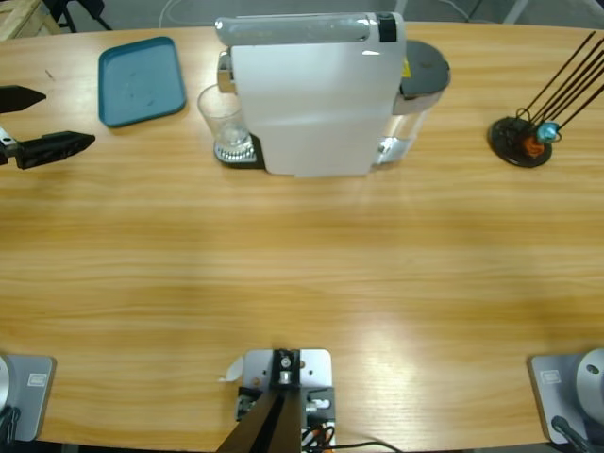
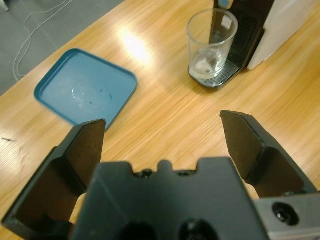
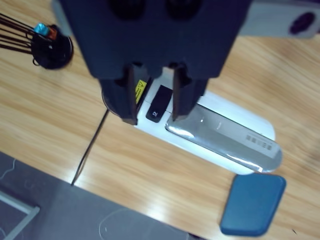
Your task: Pour coffee
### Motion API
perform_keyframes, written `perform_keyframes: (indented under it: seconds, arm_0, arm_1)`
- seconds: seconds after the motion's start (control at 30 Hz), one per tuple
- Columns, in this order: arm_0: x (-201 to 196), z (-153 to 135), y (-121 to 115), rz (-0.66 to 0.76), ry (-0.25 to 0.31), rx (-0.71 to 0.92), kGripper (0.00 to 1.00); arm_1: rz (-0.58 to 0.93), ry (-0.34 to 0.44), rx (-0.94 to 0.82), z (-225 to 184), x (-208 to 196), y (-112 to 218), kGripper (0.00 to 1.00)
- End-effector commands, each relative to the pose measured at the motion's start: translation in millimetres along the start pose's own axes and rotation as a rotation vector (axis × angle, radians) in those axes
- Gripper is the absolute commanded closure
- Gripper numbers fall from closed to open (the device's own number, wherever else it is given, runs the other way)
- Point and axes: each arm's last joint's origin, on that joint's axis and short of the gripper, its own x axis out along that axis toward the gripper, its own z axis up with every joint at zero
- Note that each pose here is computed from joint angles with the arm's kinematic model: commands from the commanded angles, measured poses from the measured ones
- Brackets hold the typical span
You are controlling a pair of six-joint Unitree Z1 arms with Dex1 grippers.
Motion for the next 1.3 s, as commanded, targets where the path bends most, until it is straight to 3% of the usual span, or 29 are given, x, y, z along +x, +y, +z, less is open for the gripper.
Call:
perform_keyframes:
  seconds: [0.03, 0.17, 0.33, 0.47, 1.3]
  arm_0:
    - [15, -9, -9, -0.090, 0.036, -0.030, 0.000]
    - [18, -4, -9, -0.120, -0.007, -0.023, 0.000]
    - [24, -2, -9, -0.157, -0.021, -0.022, 0.000]
    - [26, -2, -10, -0.164, -0.020, -0.020, 0.000]
    - [33, -7, -11, -0.188, 0.010, -0.028, 0.000]
  arm_1:
    - [0.023, 0.174, 0.020, 0, 57, -4, 1.000]
    - [0.052, 0.181, 0.027, 3, 63, -3, 1.000]
    - [0.046, 0.210, 0.028, 0, 66, -3, 1.000]
    - [0.037, 0.248, 0.050, -5, 71, -8, 1.000]
    - [0.005, 0.277, 0.053, -8, 88, -11, 1.000]
